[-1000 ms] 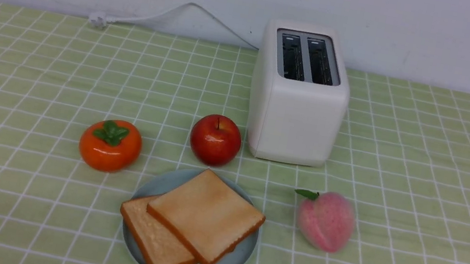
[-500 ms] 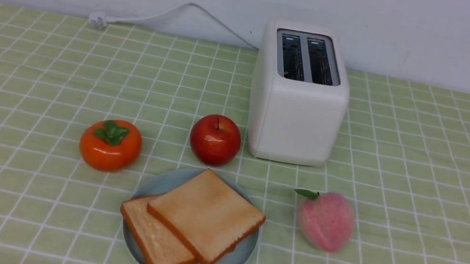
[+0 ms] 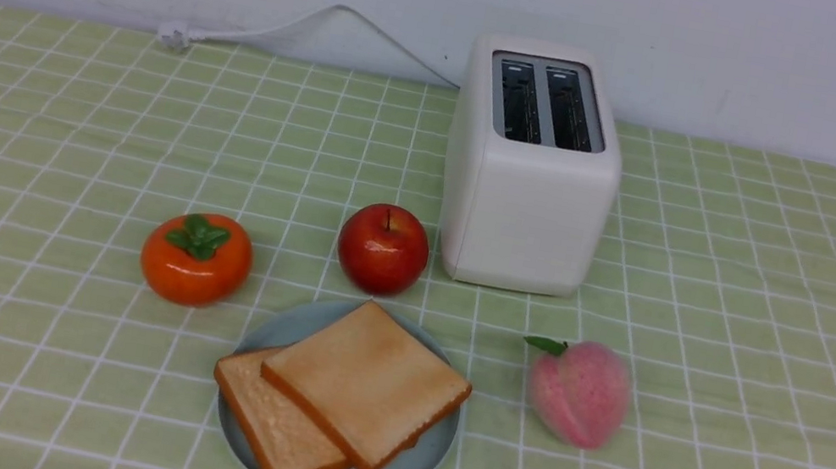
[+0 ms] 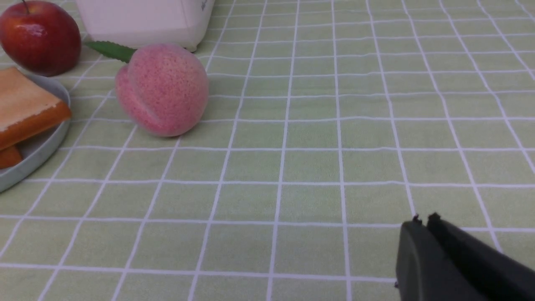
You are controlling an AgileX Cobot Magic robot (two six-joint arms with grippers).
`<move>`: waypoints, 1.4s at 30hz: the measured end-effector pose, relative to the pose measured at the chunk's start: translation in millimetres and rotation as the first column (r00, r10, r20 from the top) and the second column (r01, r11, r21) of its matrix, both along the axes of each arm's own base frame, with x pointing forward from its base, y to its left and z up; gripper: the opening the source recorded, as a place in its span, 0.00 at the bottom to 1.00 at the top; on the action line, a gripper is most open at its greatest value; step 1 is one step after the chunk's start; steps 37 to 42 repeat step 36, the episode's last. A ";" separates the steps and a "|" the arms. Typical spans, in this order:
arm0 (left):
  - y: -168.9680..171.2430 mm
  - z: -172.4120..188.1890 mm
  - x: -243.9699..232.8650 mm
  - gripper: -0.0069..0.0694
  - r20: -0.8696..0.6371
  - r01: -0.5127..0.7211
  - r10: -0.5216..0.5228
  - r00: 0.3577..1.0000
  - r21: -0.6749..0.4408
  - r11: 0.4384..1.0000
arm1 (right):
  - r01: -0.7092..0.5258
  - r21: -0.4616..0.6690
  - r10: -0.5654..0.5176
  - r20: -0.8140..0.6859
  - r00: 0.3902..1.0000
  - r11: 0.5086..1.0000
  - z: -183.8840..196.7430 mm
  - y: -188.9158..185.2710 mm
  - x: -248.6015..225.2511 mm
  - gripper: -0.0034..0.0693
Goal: Take toasted bread from bread machine on green coffee tablecloth place on plate.
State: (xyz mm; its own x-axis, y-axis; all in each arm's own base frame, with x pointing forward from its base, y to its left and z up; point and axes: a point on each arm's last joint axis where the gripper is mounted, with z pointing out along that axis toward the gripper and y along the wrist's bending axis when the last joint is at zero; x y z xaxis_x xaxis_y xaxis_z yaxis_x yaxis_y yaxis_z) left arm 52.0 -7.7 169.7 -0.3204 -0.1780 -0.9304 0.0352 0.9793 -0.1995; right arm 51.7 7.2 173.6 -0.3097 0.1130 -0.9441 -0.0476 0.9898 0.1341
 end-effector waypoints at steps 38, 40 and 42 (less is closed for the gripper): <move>0.0 0.0 0.0 0.10 0.000 0.000 0.000 1.000 -0.001 1.000 | 0.000 0.000 0.000 0.000 1.000 1.000 0.0 0.0 0.0 0.15; 0.0 0.0 0.0 0.10 0.000 0.000 0.000 1.000 -0.001 1.000 | 0.000 0.000 0.000 0.000 1.000 1.000 0.0 0.0 0.0 0.15; 0.0 0.0 0.0 0.10 0.000 0.000 0.000 1.000 -0.001 1.000 | 0.000 0.000 0.000 0.000 1.000 1.000 0.0 0.0 0.0 0.15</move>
